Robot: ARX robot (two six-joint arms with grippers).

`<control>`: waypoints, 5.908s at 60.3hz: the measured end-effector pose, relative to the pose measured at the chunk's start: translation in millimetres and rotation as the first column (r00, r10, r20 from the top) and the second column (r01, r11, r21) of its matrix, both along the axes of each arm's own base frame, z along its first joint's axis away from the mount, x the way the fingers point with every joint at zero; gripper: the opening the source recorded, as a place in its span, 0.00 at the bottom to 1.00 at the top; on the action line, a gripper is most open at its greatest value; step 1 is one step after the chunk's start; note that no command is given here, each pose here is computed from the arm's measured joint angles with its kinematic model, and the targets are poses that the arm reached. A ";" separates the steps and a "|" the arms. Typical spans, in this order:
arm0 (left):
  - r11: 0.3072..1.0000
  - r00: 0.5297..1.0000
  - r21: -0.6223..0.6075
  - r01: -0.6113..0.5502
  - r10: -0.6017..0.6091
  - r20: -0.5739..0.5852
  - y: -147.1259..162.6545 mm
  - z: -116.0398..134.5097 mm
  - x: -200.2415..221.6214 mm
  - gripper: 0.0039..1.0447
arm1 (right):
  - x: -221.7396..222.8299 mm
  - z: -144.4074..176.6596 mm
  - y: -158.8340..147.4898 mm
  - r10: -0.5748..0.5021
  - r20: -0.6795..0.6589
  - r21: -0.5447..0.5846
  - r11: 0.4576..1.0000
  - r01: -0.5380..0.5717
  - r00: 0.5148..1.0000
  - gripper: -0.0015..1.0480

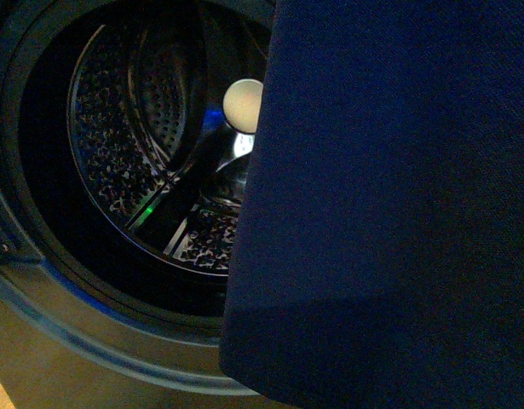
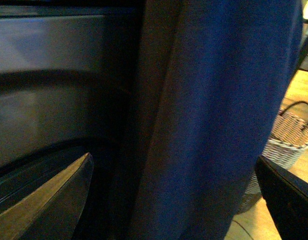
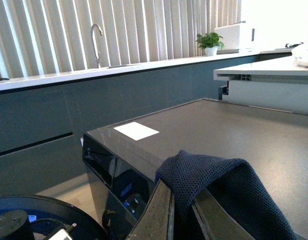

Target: Put clothes into washing machine

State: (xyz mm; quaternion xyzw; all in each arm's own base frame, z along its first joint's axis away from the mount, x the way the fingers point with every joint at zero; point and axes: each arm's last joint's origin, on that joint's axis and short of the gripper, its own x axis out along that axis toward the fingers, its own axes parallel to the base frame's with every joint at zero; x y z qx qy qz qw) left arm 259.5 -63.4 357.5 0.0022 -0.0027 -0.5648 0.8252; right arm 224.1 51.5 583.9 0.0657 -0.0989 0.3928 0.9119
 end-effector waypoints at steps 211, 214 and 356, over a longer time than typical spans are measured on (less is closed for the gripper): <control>0.974 0.955 0.048 -0.223 0.228 -0.188 -204.8 -19.5 -30.8 0.94 | 0.1 0.0 -0.2 -0.004 0.000 0.001 1.000 0.004 1.000 0.03; 0.969 0.952 0.054 -0.242 0.248 -0.181 -206.2 -20.0 -31.5 0.94 | 0.1 0.0 -0.2 -0.004 0.000 0.001 1.000 0.004 1.000 0.03; 0.764 0.753 0.016 -0.645 0.638 -0.162 -49.1 -25.1 -1.2 0.06 | -3.1 3.7 -0.6 -0.004 0.017 0.004 1.000 0.004 1.000 0.93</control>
